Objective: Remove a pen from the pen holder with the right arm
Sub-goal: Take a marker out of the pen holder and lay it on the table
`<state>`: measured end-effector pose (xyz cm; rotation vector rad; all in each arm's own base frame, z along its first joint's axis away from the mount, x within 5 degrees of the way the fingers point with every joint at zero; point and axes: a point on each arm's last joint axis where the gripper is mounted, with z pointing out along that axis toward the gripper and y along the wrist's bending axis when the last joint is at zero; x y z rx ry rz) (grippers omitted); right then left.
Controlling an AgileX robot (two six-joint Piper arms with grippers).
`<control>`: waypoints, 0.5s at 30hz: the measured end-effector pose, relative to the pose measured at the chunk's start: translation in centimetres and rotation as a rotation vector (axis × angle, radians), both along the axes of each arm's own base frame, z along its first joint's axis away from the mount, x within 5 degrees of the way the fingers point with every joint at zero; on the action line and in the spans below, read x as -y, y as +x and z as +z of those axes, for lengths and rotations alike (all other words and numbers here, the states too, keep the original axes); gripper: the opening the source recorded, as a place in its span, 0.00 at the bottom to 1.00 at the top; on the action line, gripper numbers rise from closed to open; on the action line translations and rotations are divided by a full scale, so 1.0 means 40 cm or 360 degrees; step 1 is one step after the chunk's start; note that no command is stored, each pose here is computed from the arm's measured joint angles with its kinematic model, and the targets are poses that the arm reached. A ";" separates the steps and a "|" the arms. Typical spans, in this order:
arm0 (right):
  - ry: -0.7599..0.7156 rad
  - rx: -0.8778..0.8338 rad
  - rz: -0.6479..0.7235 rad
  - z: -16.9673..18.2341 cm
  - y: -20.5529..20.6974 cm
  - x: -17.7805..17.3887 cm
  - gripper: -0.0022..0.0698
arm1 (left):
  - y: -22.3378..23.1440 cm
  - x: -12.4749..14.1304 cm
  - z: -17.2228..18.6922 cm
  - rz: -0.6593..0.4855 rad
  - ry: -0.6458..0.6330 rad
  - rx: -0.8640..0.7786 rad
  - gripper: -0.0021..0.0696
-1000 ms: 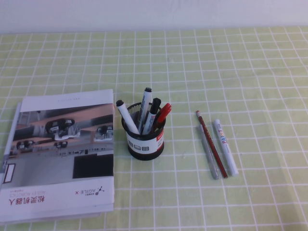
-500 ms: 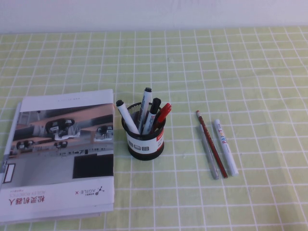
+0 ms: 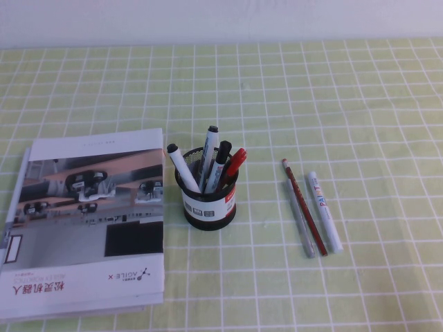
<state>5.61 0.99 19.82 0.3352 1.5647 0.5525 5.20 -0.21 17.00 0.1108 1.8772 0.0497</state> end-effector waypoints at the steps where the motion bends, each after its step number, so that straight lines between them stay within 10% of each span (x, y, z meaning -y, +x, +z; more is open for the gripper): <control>1: 0.0030 0.0002 -0.0002 0.001 0.000 0.000 0.01 | 0.000 0.000 0.000 0.0000 0.0000 0.0000 0.02; 15: -0.0112 -0.0419 0.0362 0.108 0.025 -0.051 0.01 | 0.000 0.000 0.000 0.0000 0.0000 0.0000 0.02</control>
